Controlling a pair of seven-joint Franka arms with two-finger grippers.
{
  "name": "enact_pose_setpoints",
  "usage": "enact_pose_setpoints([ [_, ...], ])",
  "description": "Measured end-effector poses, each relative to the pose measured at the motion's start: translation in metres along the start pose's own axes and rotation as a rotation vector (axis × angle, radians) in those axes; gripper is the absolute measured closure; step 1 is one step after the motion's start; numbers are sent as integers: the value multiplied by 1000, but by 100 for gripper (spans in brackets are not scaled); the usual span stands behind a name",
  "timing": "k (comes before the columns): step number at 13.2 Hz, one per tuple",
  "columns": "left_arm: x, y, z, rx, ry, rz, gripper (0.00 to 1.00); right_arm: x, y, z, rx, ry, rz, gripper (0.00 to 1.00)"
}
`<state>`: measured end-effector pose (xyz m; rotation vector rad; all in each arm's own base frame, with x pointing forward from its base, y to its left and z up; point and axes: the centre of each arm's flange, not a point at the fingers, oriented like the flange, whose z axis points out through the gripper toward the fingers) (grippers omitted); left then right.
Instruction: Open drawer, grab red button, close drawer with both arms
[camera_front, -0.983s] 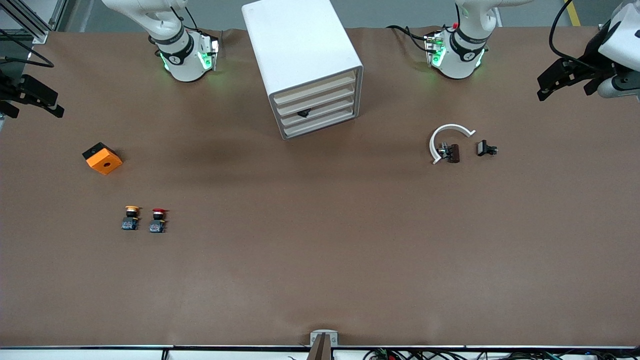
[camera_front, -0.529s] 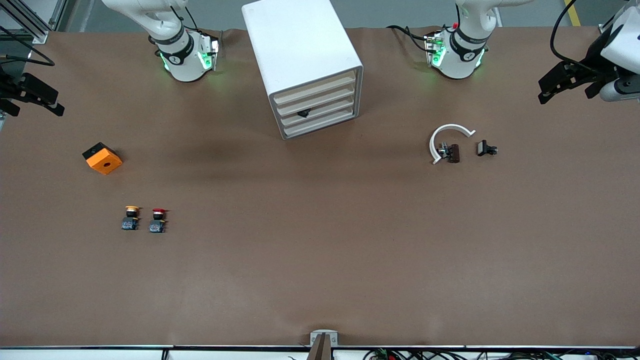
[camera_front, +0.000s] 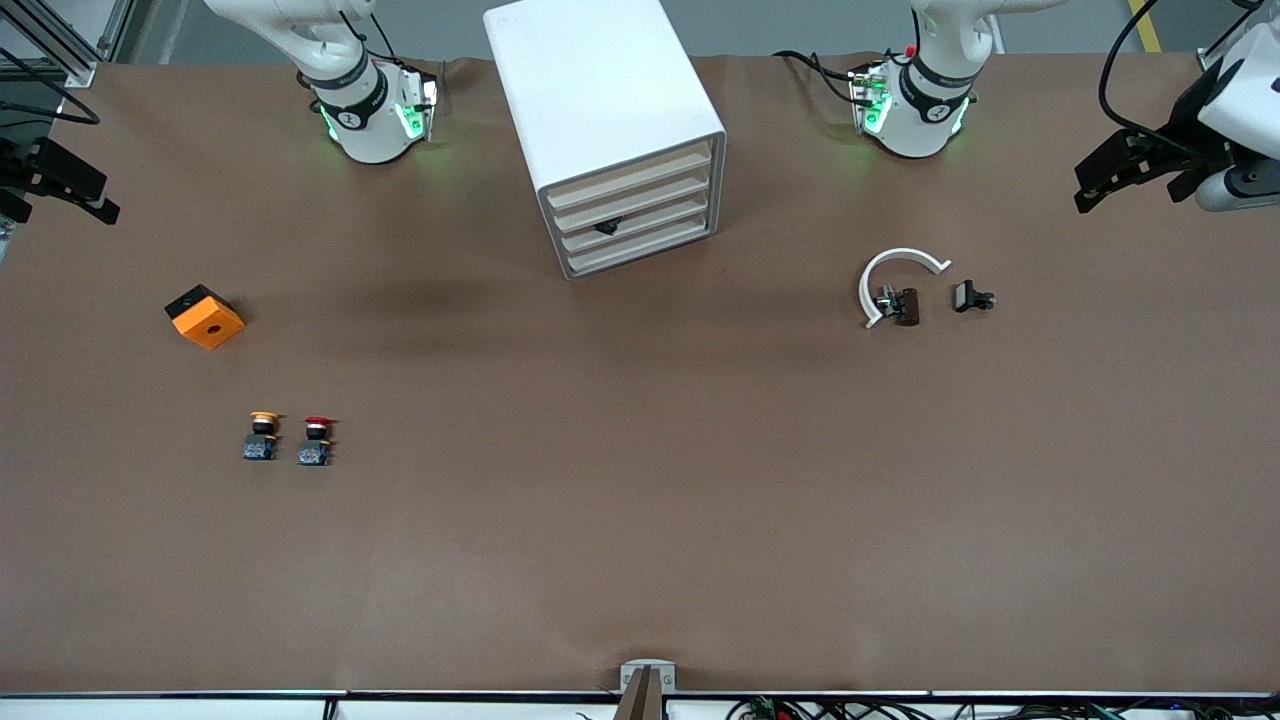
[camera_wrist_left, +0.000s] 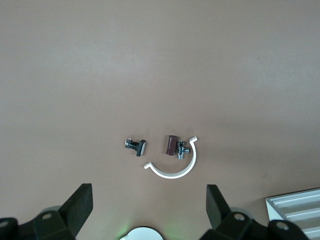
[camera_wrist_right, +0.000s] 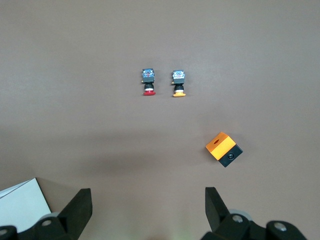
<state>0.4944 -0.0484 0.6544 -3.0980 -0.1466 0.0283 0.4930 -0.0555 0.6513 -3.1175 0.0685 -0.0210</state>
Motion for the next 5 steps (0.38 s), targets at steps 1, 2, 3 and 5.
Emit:
enact_pose_setpoints([
  [1, 0, 0, 0, 0, -1, 0, 0, 0, 0, 0, 0, 0, 0, 0],
  [2, 0, 0, 0, 0, -1, 0, 0, 0, 0, 0, 0, 0, 1, 0],
  [3, 0, 0, 0, 0, -1, 0, 0, 0, 1, 0, 0, 0, 1, 0],
  [5, -1, 0, 0, 1, -6, 1, 0, 0, 1, 0, 0, 1, 2, 0],
])
